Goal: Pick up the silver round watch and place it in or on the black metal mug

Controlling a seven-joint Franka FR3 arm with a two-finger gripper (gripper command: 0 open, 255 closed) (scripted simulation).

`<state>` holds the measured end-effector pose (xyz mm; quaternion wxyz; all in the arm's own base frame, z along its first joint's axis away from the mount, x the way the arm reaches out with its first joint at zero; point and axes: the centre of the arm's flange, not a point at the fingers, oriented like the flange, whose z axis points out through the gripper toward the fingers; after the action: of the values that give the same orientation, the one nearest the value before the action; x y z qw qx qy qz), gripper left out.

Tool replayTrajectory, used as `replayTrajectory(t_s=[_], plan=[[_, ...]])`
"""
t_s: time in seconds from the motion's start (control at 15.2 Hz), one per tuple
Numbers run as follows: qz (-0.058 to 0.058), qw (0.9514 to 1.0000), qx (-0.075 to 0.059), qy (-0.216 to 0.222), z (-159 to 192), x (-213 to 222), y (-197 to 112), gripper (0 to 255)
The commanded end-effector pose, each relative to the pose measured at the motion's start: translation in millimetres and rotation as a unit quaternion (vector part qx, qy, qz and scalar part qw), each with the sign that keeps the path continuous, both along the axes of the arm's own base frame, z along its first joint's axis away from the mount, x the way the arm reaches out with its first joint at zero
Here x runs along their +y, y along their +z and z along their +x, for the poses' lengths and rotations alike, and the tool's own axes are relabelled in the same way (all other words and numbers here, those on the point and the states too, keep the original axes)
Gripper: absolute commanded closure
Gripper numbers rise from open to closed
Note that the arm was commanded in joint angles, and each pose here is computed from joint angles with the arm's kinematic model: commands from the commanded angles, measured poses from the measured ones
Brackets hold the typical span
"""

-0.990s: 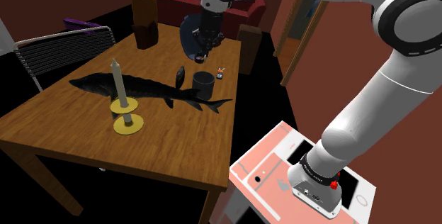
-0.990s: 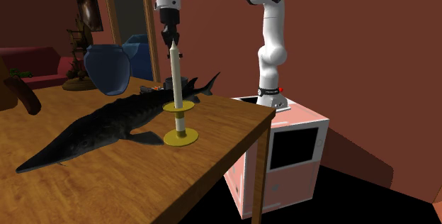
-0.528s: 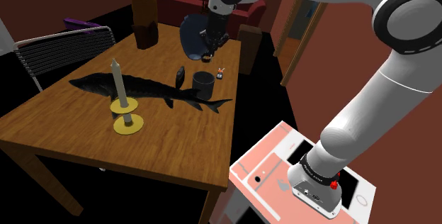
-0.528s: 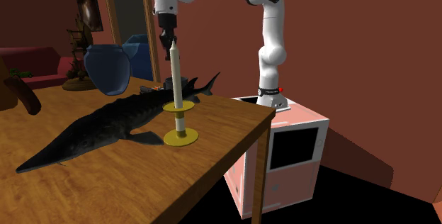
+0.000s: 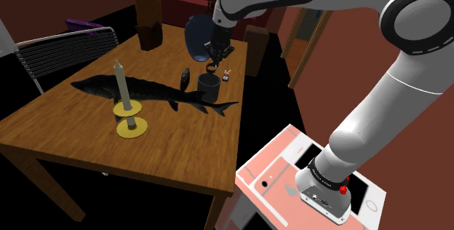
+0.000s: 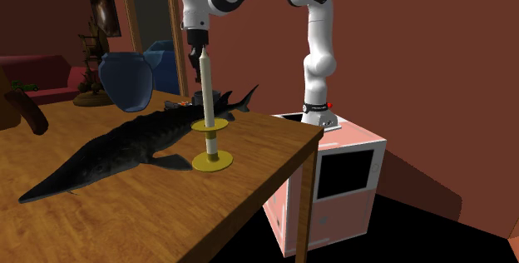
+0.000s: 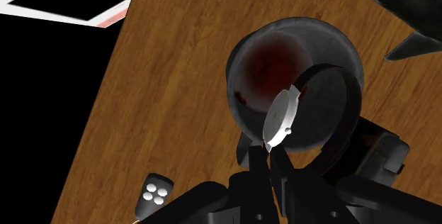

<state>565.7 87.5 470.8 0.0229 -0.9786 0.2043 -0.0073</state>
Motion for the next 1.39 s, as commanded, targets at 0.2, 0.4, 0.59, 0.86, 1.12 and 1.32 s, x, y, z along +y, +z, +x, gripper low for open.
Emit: replayTrajectory(t_s=[0.2,0.4,0.59,0.86,1.12,1.32], plan=[[0.0,1.0,0.0,0.0,0,0,-28,255],[0.0,1.0,0.0,0.0,0,0,-28,255],[0.0,1.0,0.0,0.0,0,0,-28,255],[0.0,1.0,0.0,0.0,0,0,-28,0],[0.0,1.0,0.0,0.0,0,0,-14,0],[0.0,1.0,0.0,0.0,-1,-2,22,0]])
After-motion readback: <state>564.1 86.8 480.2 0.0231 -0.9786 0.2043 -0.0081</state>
